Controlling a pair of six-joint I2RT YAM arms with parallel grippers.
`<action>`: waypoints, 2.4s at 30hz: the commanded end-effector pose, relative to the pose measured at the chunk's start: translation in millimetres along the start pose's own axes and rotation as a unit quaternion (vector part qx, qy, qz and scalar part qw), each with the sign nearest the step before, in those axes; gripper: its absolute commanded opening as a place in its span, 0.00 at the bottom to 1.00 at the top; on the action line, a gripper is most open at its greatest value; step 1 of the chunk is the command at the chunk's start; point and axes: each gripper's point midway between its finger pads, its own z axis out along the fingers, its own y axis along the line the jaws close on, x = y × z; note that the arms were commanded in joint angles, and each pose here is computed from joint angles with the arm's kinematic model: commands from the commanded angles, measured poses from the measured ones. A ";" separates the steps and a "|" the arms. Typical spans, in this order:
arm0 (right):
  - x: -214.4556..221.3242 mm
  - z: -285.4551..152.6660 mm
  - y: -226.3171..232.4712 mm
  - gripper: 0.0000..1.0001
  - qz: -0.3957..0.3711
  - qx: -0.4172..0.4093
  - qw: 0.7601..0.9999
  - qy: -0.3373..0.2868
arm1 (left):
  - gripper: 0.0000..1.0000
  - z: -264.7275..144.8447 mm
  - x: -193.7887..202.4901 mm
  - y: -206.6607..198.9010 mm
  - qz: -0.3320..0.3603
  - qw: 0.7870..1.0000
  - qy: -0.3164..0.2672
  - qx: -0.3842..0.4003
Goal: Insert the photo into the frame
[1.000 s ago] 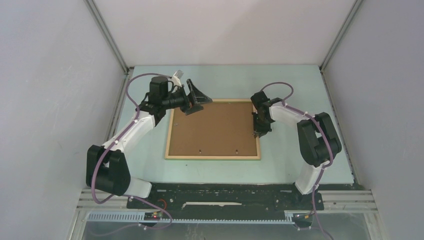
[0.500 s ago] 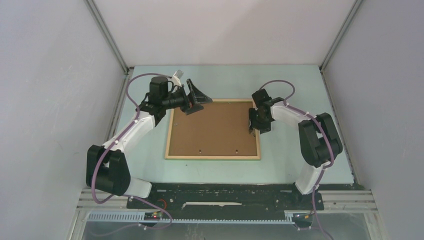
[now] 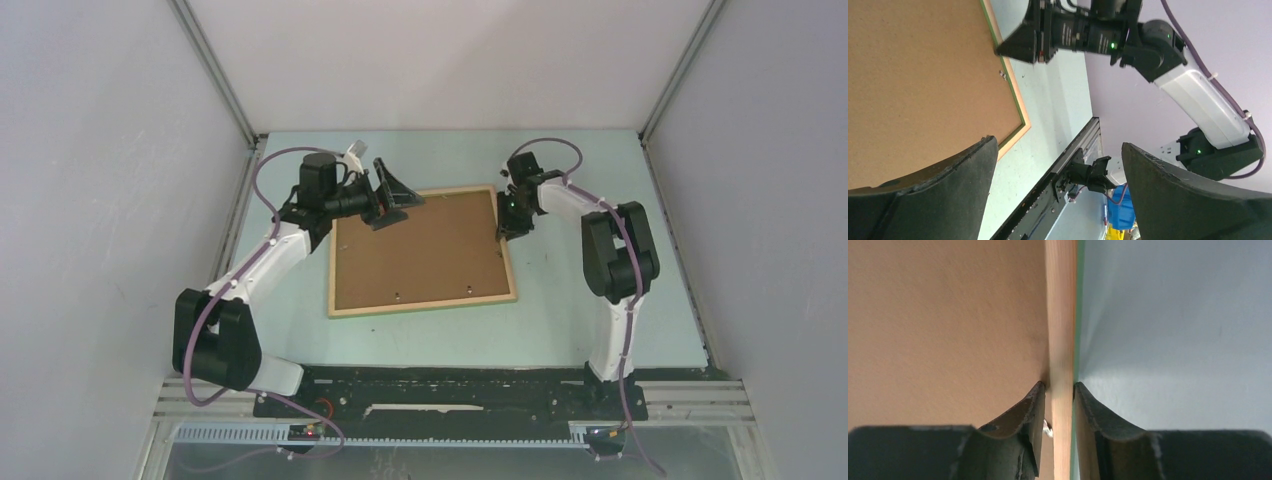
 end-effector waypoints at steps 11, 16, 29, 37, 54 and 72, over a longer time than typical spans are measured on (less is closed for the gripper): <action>-63.9 -71.6 41.0 0.60 0.052 -0.015 0.995 -0.084 | 1.00 7.0 4.7 17.8 -0.003 1.000 0.011 -0.013; 19.9 -89.8 66.7 0.60 0.174 -0.076 0.979 -0.080 | 1.00 5.5 4.4 15.4 -0.001 1.000 0.009 -0.011; 126.7 -64.4 39.1 0.53 0.429 -0.005 0.903 0.000 | 1.00 2.8 5.3 7.9 0.007 1.000 0.007 -0.004; 136.3 -46.4 39.0 0.52 0.474 0.006 0.880 0.018 | 1.00 1.8 6.5 4.4 0.006 1.000 0.010 0.001; 128.4 -13.6 -17.3 0.13 0.455 0.081 0.887 -0.022 | 1.00 -0.4 6.4 -2.5 0.008 1.000 0.008 0.013; -31.9 -1.5 -84.4 0.00 0.123 0.161 0.978 -0.057 | 1.00 0.4 7.6 -3.2 0.006 1.000 0.009 0.017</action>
